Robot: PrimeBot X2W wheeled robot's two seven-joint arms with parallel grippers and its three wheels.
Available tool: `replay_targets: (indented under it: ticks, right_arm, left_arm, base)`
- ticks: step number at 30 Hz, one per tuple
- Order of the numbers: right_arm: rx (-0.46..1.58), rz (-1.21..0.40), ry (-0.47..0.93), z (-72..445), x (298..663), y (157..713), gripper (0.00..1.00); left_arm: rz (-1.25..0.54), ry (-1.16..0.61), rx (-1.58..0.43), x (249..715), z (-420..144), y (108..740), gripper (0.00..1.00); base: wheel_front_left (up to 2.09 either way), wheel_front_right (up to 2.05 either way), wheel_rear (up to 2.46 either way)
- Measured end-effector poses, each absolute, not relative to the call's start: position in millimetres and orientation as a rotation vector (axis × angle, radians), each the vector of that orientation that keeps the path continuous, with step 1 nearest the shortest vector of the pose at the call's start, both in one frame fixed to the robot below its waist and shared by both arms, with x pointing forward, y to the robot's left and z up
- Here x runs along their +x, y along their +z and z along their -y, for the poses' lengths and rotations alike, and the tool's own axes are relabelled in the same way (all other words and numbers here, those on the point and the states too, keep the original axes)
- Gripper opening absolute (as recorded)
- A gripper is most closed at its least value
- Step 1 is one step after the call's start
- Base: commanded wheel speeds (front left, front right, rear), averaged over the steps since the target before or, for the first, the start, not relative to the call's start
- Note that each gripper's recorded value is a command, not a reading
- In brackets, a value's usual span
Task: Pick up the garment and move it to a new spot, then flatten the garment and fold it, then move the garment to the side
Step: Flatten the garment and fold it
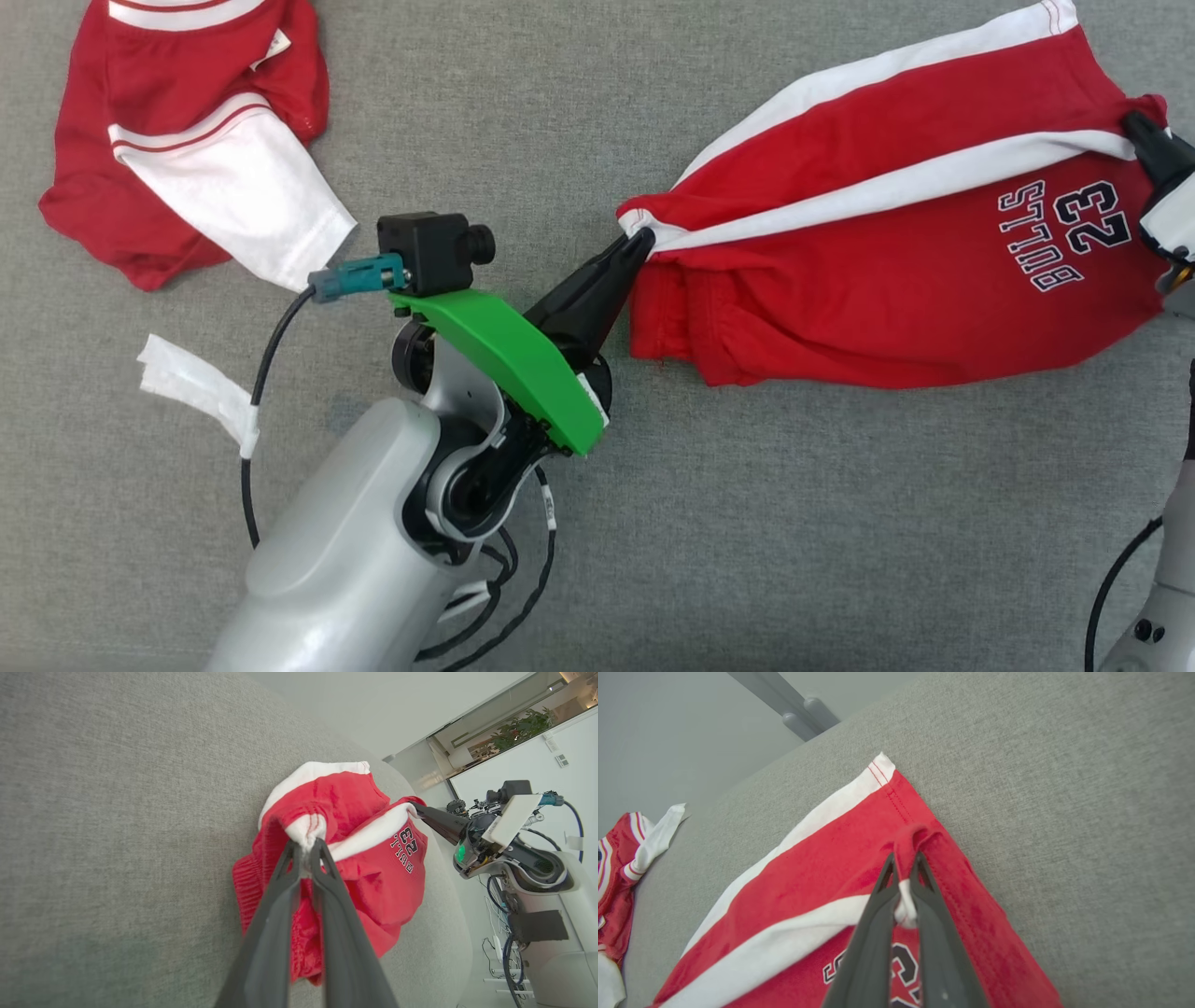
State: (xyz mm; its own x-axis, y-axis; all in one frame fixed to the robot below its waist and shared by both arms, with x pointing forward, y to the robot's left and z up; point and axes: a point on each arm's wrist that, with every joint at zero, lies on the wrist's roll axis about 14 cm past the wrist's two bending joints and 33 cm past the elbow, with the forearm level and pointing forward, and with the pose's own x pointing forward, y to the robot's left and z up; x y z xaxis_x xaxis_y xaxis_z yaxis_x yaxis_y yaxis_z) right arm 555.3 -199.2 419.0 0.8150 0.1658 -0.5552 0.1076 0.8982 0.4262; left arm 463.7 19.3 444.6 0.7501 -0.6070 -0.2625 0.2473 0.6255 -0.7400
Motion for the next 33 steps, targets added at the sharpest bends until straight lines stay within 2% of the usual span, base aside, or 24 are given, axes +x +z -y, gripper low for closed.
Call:
replay_targets:
  ticks: [12,13,14,15,16,21,25,30,33]
  right_arm:
    - [0.435,-0.627,0.04,186.8,588.7,412.4,0.0]
    - [0.433,-0.623,0.039,185.9,590.4,411.4,0.13]
    - [0.442,-0.614,0.038,185.2,592.4,411.8,0.98]
    - [0.45,-0.593,0.038,184.0,596.0,414.6,1.0]
    - [0.455,-0.564,0.035,184.1,599.9,418.8,1.0]
    - [0.463,-0.406,0.023,185.6,613.2,440.8,1.0]
    - [0.431,-0.405,0.052,177.0,601.5,437.5,1.0]
    - [0.164,-0.378,0.127,174.3,573.6,441.9,1.0]
    - [-0.033,-0.427,0.163,183.2,554.3,433.0,1.0]
  left_arm:
    - [-0.539,-0.445,-0.758,489.9,-25.4,427.1,0.0]
    - [-0.544,-0.435,-0.76,490.2,-26.3,424.6,0.14]
    - [-0.543,-0.427,-0.763,490.5,-26.9,423.5,0.35]
    - [-0.542,-0.418,-0.769,490.8,-27.4,422.5,0.6]
    - [-0.543,-0.408,-0.769,490.8,-28.8,420.8,1.0]
    - [-0.488,-0.316,-0.742,498.4,-47.7,416.7,1.0]
    - [-0.426,-0.318,-0.667,496.9,-53.1,423.9,1.0]
    - [-0.194,-0.221,-0.448,491.0,-94.8,445.3,1.0]
    - [-0.157,-0.191,-0.37,472.1,-103.8,446.9,1.0]
  base:
    - [0.0,0.0,0.0]
    - [0.0,0.0,0.0]
    - [0.0,0.0,0.0]
    - [0.0,0.0,0.0]
    - [0.0,0.0,0.0]
    - [0.0,0.0,0.0]
    - [0.0,0.0,0.0]
    - [0.0,0.0,0.0]
    - [0.0,0.0,0.0]
